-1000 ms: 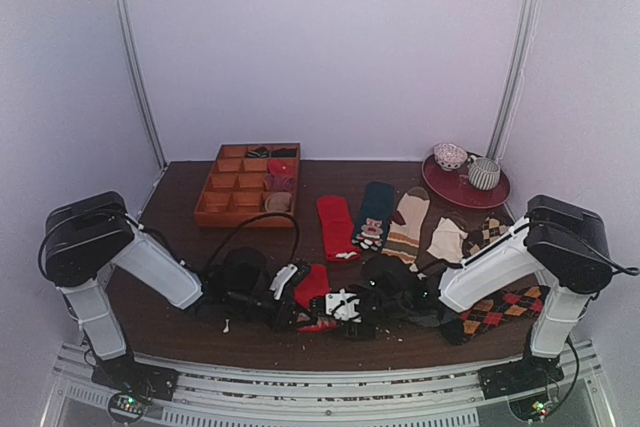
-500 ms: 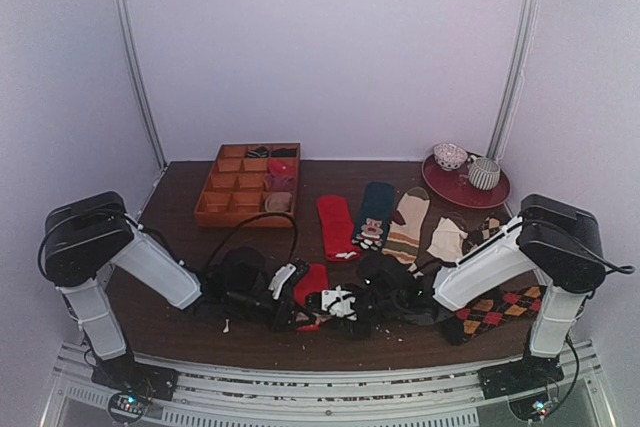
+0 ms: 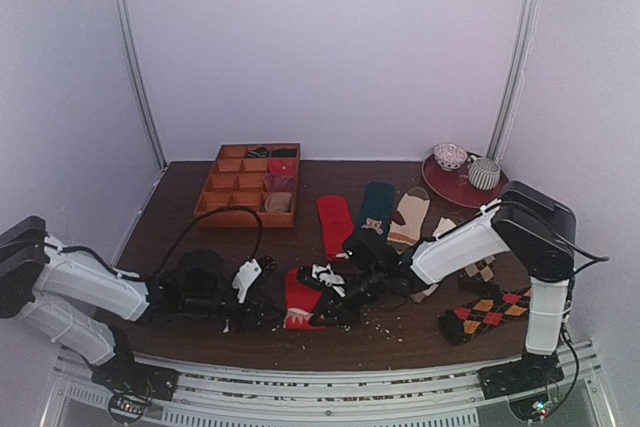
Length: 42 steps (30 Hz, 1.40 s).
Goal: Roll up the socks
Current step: Roll a pair of socks at the center of the board.
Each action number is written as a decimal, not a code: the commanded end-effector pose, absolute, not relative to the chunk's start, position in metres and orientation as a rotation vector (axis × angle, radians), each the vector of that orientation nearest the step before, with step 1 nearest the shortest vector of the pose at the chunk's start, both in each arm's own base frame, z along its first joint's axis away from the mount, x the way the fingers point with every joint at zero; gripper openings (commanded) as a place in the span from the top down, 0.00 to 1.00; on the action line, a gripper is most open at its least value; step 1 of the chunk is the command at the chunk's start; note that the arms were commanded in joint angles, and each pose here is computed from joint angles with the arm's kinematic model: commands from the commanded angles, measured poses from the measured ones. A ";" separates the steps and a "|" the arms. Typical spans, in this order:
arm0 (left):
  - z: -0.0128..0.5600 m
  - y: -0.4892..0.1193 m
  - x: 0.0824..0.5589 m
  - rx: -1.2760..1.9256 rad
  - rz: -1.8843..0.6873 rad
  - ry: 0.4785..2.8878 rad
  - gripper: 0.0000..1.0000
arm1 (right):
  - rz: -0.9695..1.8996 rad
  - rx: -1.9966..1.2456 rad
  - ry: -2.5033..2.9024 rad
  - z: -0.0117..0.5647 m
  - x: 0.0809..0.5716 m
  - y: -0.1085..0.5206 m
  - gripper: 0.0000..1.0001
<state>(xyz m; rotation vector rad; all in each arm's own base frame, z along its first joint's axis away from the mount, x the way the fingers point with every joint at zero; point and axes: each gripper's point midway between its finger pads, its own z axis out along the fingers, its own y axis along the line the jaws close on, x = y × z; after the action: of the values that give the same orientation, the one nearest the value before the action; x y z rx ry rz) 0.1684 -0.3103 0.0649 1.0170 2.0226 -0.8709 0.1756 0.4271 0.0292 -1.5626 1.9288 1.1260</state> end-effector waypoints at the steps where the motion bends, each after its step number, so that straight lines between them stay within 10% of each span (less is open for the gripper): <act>1: 0.111 -0.311 0.171 1.101 -0.795 1.662 0.64 | 1.211 -1.470 2.522 -0.034 0.144 0.375 0.88; 16: 0.082 -0.341 0.159 1.316 -0.818 1.543 0.22 | 1.127 -1.346 2.829 -0.041 0.156 0.366 0.89; 42: 0.052 -0.360 0.159 1.378 -0.837 1.567 0.42 | 1.153 -1.318 2.875 -0.044 0.160 0.366 0.90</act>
<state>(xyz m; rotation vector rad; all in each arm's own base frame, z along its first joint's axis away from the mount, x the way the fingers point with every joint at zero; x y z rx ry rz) 0.1586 -0.3455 0.0431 1.3703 1.6365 -0.7989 0.1798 0.4181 0.0241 -1.3910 2.4697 1.4225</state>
